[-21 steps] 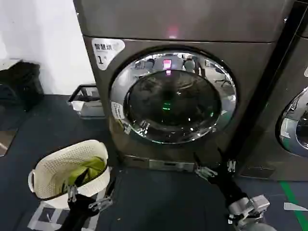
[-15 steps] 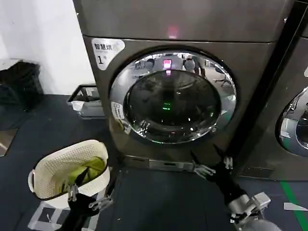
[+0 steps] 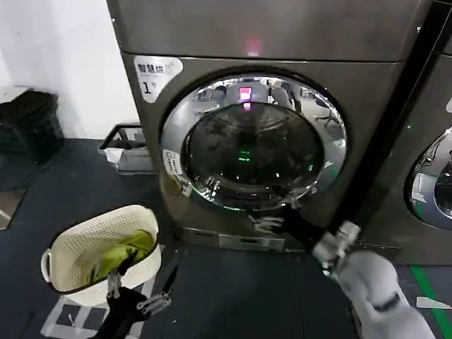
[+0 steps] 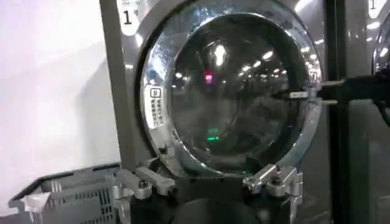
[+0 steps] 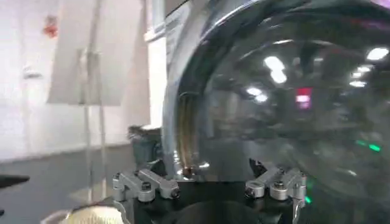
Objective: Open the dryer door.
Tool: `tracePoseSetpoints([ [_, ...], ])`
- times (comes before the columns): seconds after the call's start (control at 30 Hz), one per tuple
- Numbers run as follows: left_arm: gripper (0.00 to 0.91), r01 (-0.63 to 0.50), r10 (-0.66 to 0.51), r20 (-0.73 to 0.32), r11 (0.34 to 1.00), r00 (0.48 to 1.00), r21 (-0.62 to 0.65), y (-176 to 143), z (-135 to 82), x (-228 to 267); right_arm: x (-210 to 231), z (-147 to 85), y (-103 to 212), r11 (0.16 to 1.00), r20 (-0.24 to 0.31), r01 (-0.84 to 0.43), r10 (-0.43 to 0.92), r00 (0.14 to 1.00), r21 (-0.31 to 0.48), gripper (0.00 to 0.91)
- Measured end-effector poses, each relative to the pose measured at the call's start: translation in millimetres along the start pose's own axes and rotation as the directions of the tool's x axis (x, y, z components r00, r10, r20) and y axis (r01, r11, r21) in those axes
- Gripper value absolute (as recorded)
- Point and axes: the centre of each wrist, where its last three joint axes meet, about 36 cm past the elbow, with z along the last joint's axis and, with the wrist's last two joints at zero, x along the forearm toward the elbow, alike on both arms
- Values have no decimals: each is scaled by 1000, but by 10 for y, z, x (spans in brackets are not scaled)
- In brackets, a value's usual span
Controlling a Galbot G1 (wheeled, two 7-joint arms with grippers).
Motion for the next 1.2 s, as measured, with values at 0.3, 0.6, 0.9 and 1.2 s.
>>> tracePoseSetpoints([
  [0.3, 907, 5, -4, -45, 1000, 999, 18, -7, -28, 6, -704, 47, 13, 997, -32, 80, -79, 996, 17, 907],
  [0.6, 907, 10, -8, -86, 1000, 996, 24, -42, -77, -20, -1137, -40, 80, 993, -22, 114, -113, 993, 33, 907],
  [0.9, 907, -15, 17, -50, 999, 999, 35, -21, -118, -43, -1518, -82, 168, 994, -20, 108, -108, 994, 31, 907],
  [1.2, 907, -70, 70, 5, 995, 998, 66, 31, -108, -45, -1564, -77, 186, 983, -22, 181, -182, 983, -32, 907],
])
